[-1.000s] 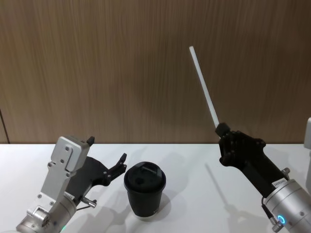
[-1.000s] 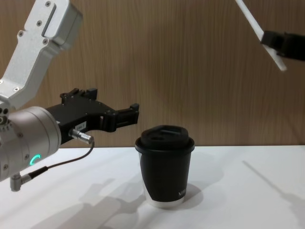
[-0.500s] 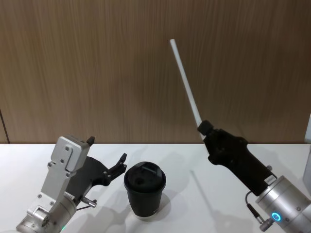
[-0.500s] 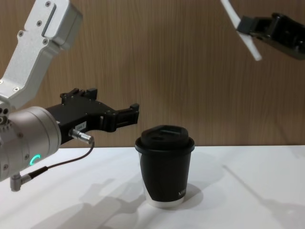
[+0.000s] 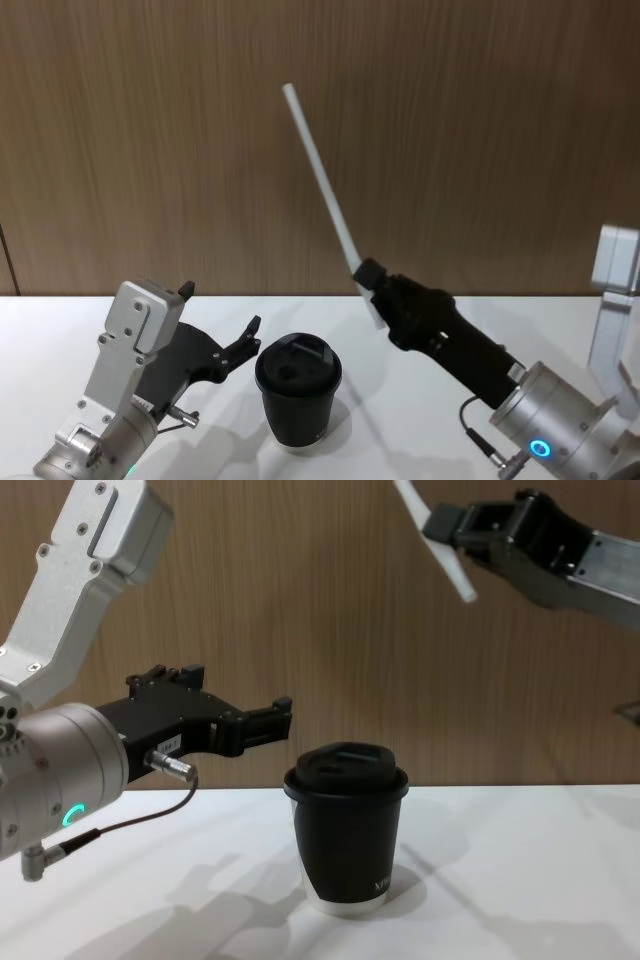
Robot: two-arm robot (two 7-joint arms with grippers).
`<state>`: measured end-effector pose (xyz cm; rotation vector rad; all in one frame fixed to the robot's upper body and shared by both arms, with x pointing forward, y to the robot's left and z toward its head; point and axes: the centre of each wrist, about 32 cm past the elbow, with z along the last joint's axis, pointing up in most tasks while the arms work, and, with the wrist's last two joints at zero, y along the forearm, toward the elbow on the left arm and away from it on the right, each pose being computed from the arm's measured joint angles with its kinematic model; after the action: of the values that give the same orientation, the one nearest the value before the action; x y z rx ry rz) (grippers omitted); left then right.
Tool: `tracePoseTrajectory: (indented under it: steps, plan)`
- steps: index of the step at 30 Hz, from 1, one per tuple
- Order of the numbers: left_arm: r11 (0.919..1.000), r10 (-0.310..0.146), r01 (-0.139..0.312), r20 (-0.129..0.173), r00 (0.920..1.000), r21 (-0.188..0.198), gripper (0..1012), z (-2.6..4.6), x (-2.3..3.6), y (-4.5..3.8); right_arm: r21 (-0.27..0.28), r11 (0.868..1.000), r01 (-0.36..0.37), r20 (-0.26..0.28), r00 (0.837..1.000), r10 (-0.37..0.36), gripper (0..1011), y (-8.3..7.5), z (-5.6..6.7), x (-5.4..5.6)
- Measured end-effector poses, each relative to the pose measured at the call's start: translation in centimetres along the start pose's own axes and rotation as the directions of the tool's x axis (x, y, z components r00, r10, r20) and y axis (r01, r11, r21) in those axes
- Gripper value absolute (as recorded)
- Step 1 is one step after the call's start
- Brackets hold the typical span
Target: Pick up the straw with one hand, pass it to the other hand, and insert it into the cup.
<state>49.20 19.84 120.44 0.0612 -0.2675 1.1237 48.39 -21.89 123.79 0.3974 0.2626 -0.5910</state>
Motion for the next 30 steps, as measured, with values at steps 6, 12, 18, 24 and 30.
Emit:
tracePoseTrajectory:
  steps: [6,12,18,24,30]
  plan:
    - [1.0,0.0,0.0,0.0,1.0,0.0,1003,0.0,0.0,0.0,0.0,0.999,-0.047,-0.039,0.998,0.047,0,0.6,-0.5,0.0]
    - [1.0,0.0,0.0,-0.001,1.0,-0.001,1003,0.01,0.05,0.02,0.002,0.997,-0.075,-0.06,0.995,0.075,0,0.9,-0.8,-0.1]
    - [0.9999,-0.009,0.009,-0.021,0.9997,-0.009,1003,0.2,0.21,0.19,0.004,0.996,-0.092,-0.074,0.993,0.092,0,1.2,-1.0,-0.1]
    - [0.9991,-0.034,0.032,-0.064,0.9974,-0.027,1003,0.75,0.71,0.6,0.005,0.995,-0.102,-0.082,0.991,0.102,0,1.3,-1.1,-0.1]
    - [0.9968,-0.068,0.064,-0.096,0.993,-0.049,1003,1.54,1.46,1.15,0.006,0.994,-0.108,-0.087,0.99,0.108,0,1.3,-1.2,-0.1]
